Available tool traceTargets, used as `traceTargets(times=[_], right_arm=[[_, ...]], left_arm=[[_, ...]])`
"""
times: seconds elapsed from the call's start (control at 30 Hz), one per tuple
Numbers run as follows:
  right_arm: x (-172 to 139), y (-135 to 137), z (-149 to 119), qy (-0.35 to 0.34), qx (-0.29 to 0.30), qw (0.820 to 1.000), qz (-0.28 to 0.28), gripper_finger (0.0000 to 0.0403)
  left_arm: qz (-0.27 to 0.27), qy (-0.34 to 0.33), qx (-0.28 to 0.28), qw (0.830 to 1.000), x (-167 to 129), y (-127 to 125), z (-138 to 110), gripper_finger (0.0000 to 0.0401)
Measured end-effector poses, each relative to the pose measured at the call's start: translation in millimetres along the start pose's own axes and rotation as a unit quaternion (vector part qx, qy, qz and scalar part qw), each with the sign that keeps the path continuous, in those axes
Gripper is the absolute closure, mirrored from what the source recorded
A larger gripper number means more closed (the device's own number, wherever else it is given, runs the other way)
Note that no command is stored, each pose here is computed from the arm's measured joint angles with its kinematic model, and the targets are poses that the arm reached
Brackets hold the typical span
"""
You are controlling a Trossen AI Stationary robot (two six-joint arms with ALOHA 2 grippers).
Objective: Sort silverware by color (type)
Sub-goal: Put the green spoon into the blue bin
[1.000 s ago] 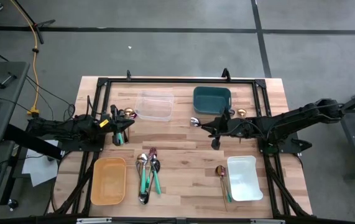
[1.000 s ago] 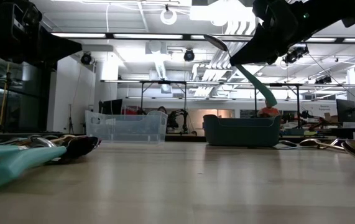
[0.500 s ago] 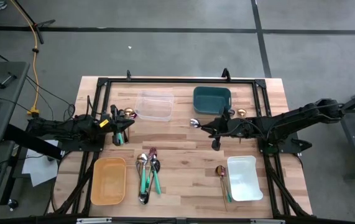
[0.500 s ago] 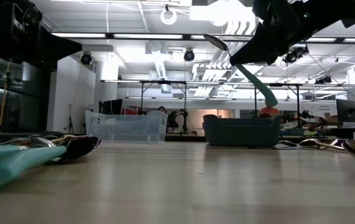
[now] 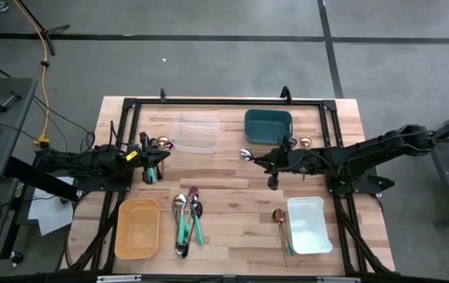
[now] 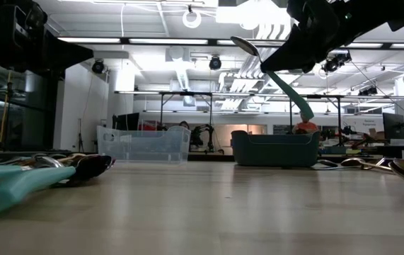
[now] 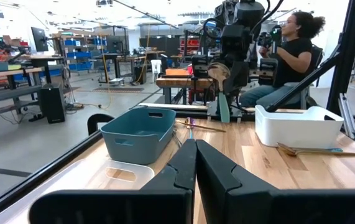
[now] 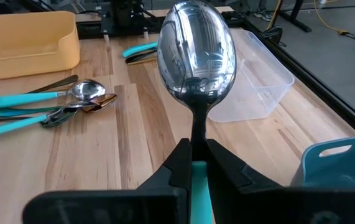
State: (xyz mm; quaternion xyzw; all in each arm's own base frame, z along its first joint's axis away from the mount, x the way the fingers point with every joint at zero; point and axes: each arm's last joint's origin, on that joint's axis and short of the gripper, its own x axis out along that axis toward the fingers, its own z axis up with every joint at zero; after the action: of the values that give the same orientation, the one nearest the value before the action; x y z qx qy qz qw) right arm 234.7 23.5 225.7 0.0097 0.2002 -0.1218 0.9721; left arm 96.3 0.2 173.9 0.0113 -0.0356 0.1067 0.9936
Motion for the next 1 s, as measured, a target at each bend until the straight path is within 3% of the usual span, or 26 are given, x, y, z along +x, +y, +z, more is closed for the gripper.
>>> traceTargets(times=[0.73,1.0], right_arm=[[0,0,3,-0.013,0.004,1.000,0.001,0.0385],[0,1,5,-0.027,0.006,1.000,0.003,0.0385]], left_arm=[[0.014,-0.042,-0.008,0.999,2,1,9,0.0397],[0.032,-0.022,-0.002,0.999,12,-2,6,0.0349]])
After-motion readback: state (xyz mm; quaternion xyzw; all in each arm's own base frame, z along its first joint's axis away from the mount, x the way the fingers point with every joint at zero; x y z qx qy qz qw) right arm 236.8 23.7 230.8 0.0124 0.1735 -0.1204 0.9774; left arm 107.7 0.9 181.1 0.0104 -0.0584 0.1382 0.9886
